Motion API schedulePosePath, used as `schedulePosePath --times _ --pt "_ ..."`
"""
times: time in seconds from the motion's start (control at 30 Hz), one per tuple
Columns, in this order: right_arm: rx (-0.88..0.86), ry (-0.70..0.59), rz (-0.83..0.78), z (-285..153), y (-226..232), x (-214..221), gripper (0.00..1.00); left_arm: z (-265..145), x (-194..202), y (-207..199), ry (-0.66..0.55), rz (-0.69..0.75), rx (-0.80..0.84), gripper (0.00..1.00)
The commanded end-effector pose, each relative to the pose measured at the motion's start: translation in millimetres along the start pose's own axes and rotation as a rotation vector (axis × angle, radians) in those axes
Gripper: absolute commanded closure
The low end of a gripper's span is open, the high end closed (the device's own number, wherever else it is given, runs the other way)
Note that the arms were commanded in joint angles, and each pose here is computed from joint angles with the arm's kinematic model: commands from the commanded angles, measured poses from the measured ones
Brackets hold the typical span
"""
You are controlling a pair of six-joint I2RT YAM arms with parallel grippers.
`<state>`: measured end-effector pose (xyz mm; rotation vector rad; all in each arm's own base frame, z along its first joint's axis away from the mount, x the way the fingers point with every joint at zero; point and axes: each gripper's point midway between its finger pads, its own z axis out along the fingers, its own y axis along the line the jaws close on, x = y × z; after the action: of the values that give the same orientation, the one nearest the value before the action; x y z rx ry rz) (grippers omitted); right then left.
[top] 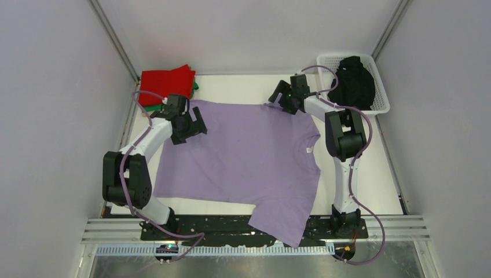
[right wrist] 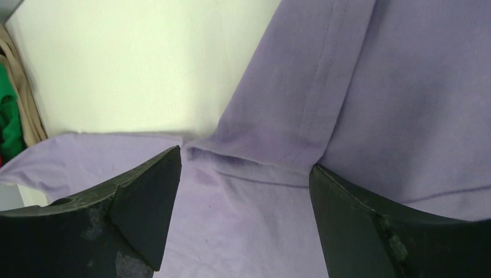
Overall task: Fold and stack the t-shirts
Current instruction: Flatten out the tshirt
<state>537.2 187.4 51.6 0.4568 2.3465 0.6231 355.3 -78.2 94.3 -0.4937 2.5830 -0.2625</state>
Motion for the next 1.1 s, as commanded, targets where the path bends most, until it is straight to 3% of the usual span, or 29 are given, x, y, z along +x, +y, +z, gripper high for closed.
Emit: schedulePosePath --times 0.0,0.33,0.63,0.97,1.03,1.07 --pt "-0.004 -0.098 0.058 13 9 -29 0.15 -2 -7 -2 -0.031 -0.011 0.009 0.01" --pt "0.002 -0.149 0.098 18 10 -40 0.41 -2 -7 3 -0.033 -0.010 -0.021 0.00" --pt "0.090 -0.101 0.140 19 -12 -22 0.64 -3 -7 1 -0.032 -0.011 -0.010 0.00" --pt "0.117 -0.077 0.169 27 -18 -18 0.69 -1 -7 0 -0.026 -0.009 -0.009 0.00" --pt "0.139 -0.100 0.164 28 -21 -22 0.75 -1 -7 0 -0.027 -0.007 -0.009 0.00" --pt "0.143 -0.103 0.161 29 -22 -23 0.82 -1 -7 0 -0.027 -0.007 -0.010 0.00"
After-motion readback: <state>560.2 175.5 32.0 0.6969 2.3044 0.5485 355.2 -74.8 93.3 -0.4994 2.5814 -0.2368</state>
